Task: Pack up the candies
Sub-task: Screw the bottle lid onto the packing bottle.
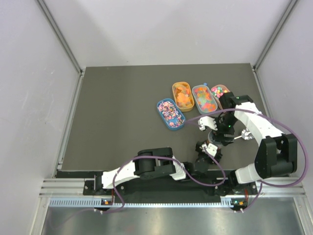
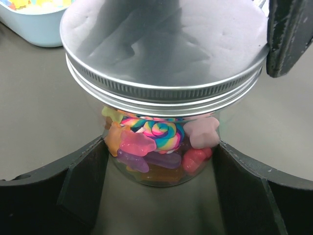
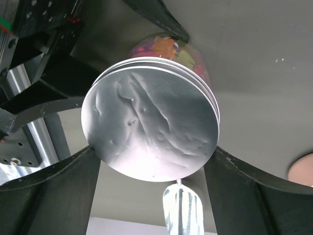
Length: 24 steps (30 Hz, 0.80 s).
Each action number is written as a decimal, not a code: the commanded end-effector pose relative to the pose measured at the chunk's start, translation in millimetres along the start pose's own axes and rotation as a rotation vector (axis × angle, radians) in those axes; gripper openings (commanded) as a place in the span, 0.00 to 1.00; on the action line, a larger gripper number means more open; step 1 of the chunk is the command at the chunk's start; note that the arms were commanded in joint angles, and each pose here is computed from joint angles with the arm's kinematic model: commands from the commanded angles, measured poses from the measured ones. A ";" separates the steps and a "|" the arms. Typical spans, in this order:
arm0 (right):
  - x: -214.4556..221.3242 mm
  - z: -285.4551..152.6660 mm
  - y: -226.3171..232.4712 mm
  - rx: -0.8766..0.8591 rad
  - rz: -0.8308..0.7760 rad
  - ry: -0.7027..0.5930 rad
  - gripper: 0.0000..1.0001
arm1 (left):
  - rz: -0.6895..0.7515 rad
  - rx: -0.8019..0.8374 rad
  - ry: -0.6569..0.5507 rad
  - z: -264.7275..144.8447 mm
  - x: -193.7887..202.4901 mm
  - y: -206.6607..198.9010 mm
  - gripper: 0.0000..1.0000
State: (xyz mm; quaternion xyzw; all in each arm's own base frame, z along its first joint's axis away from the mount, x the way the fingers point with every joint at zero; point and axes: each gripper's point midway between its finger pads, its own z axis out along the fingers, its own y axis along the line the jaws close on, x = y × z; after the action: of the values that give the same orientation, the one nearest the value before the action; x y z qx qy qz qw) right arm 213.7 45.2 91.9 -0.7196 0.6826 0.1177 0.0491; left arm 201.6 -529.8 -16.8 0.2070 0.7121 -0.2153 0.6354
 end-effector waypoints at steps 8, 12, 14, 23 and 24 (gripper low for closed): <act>-34.7 21.9 39.9 -0.205 0.280 -0.165 0.00 | 0.789 -0.249 1.192 -250.3 301.1 269.7 0.00; -41.8 14.4 40.9 -0.275 0.398 -0.176 0.00 | 0.793 -0.282 1.166 -247.3 296.6 271.9 0.00; -39.8 15.0 44.8 -0.286 0.413 -0.168 0.06 | 0.814 -0.324 1.125 -244.0 290.6 275.4 0.00; -8.9 14.3 28.5 -0.085 0.175 -0.132 1.00 | 0.841 -0.360 1.112 -247.4 285.8 280.5 0.00; -5.9 12.9 24.7 -0.065 0.079 -0.131 1.00 | 0.839 -0.365 1.109 -247.6 285.5 281.1 0.00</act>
State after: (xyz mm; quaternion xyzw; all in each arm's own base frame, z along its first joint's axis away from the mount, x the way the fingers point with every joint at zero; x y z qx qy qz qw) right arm 208.6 43.7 76.2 -0.6430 0.7508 0.1437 0.0475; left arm 202.9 -530.1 -16.0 0.1874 0.7187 -0.2102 0.6357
